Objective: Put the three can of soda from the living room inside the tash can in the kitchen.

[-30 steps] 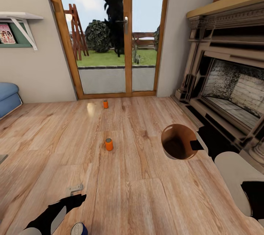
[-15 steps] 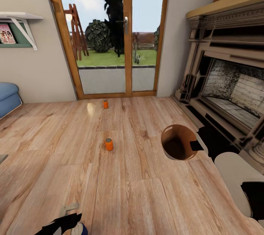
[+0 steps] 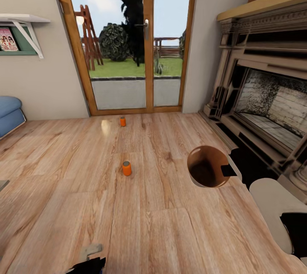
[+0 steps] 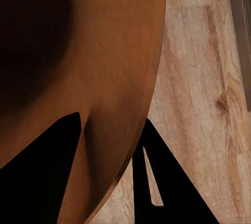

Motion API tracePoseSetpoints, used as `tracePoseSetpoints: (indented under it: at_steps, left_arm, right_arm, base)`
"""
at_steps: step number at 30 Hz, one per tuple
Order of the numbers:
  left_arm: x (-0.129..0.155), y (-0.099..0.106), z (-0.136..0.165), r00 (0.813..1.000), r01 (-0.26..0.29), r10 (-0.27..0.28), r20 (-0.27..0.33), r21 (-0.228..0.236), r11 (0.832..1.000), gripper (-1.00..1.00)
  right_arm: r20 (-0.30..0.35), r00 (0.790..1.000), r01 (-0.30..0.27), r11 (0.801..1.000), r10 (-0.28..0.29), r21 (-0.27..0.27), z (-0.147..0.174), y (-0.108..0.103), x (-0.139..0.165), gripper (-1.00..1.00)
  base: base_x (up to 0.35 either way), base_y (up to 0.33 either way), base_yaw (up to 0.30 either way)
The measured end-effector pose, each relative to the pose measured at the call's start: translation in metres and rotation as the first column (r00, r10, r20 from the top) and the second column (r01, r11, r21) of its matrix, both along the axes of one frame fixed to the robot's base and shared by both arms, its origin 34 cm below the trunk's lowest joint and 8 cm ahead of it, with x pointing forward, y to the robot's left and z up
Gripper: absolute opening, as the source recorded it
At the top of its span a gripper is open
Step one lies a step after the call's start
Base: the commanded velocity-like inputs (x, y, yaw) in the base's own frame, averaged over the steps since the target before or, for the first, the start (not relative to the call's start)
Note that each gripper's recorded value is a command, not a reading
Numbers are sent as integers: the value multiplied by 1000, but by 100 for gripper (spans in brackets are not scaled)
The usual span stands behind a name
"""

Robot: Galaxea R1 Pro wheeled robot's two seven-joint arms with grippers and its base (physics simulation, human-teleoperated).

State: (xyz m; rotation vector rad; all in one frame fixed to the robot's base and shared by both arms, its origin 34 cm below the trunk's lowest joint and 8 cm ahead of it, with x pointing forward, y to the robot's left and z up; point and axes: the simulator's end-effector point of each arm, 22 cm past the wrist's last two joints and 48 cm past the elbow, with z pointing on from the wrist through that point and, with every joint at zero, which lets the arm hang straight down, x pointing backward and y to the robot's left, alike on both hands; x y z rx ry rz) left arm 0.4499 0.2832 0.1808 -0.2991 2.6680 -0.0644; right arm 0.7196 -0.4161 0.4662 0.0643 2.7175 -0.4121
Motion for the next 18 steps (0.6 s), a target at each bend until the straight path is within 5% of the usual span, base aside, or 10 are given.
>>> tracePoseSetpoints:
  at_steps: [18]
  left_arm:
    - [-1, -20, -1, 1000, 21, -21, -1, -14, 1000, 100]
  right_arm:
    - [-10, 1000, -3, 1000, 3, -2, -6, 0, -4, -100]
  base:
    - [0, 0, 0]
